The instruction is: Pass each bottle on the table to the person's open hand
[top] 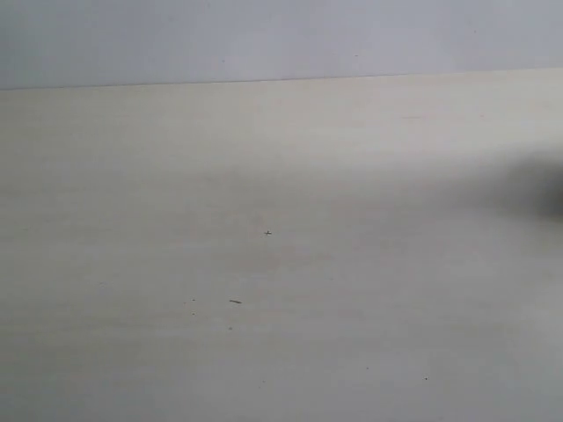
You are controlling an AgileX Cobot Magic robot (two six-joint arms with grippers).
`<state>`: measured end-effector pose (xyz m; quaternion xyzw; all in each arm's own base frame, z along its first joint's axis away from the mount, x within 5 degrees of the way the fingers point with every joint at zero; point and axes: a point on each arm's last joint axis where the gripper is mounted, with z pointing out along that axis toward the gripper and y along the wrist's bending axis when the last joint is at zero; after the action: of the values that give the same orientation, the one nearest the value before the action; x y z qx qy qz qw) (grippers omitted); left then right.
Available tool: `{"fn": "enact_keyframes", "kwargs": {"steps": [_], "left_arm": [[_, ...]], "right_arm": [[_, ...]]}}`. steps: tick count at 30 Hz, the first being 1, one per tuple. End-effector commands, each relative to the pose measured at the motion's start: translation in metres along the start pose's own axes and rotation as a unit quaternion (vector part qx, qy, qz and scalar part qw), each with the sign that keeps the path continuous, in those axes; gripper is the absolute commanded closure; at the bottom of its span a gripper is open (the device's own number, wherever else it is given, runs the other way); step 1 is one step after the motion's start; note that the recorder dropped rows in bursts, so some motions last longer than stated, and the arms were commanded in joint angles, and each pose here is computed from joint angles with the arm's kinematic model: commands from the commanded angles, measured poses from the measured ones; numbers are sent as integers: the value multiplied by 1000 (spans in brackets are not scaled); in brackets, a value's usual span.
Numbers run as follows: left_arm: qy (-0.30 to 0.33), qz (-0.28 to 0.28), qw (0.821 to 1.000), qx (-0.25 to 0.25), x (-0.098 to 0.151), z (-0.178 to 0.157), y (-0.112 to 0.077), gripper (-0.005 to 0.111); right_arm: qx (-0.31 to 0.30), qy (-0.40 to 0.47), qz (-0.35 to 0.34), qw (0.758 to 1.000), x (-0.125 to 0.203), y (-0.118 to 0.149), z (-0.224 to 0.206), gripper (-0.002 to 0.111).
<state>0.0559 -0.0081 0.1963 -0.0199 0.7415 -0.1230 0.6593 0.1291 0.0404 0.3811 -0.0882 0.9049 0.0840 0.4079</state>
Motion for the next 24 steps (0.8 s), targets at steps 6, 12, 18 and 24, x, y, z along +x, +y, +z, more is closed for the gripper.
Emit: {"fn": "enact_keyframes", "kwargs": {"steps": [6,12,18,24], "left_arm": [[-6,1,1000,0,-1,0,0,107],[-6,1,1000,0,-1,0,0,107],[-6,1,1000,0,-1,0,0,107],[-4,1,1000,0,-1,0,0,107]], "right_arm": [[-75,-141,-1,987,59,4,-89,108],[-80,-233,1,969,112,-3,-103,108],[-89,-241,20,966,144,-6,-93,108],[-104,-174,38,978,155,-3,-87,108]]}}
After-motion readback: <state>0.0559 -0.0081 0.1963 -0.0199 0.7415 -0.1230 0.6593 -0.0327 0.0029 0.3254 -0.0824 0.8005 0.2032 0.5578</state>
